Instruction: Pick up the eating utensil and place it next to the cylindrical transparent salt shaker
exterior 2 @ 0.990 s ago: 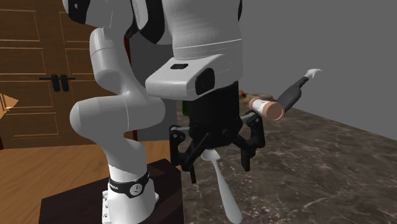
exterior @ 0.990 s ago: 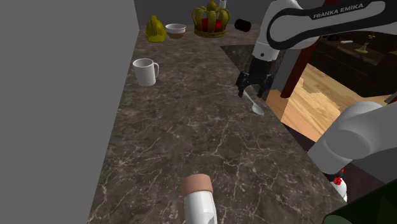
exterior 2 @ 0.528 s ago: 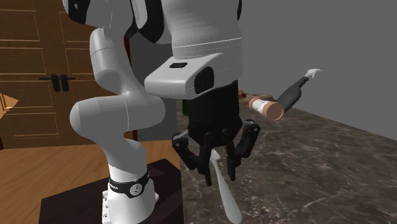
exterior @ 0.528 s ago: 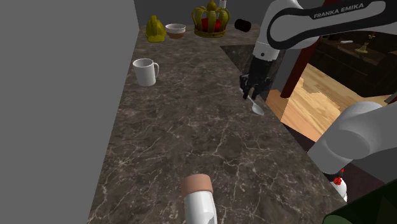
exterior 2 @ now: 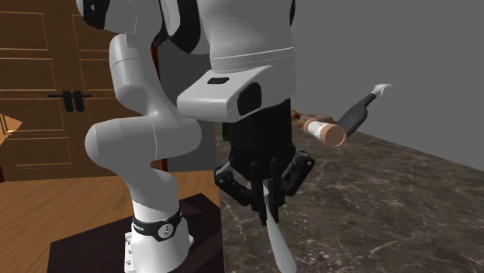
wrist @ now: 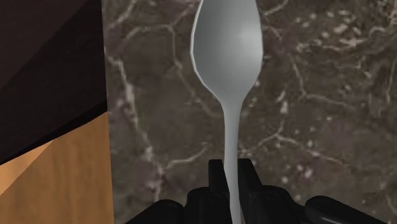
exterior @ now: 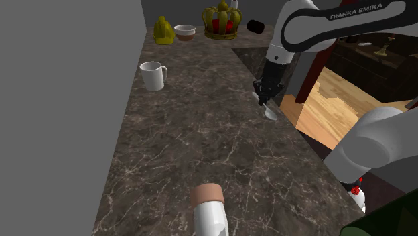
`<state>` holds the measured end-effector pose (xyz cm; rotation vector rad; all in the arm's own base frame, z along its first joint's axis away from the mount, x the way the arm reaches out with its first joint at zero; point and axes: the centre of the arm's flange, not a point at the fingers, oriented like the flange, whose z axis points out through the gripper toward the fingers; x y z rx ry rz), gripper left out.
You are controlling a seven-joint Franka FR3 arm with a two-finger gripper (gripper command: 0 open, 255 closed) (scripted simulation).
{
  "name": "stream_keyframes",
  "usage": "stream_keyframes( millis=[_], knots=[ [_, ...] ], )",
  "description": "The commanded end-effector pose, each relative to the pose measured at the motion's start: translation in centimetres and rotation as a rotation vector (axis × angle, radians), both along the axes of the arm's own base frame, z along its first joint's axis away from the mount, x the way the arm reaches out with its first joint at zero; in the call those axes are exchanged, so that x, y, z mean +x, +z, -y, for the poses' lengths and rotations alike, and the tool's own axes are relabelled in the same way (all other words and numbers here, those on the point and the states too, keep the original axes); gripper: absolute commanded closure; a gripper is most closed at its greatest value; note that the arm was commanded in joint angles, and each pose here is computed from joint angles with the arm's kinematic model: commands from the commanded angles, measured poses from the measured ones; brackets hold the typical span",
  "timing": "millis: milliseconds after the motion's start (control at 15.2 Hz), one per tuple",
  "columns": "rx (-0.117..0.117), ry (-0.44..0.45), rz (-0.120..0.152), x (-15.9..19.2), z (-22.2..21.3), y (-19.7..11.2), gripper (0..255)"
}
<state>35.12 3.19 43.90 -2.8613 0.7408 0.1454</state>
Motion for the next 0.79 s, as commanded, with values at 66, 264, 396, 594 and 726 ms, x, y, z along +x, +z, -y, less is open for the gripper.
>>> stream_keyframes(
  millis=[66, 264, 396, 594, 726],
  knots=[
    [0.000, 0.001, -0.002, 0.0, 0.0, 1.0, 255],
    [0.000, 0.001, -0.002, 0.0, 0.0, 2.6, 255],
    [0.000, 0.001, -0.002, 0.0, 0.0, 3.6, 255],
    [0.000, 0.001, -0.002, 0.0, 0.0, 5.2, 255],
    [0.000, 0.001, -0.002, 0.0, 0.0, 6.3, 255]
  ],
)
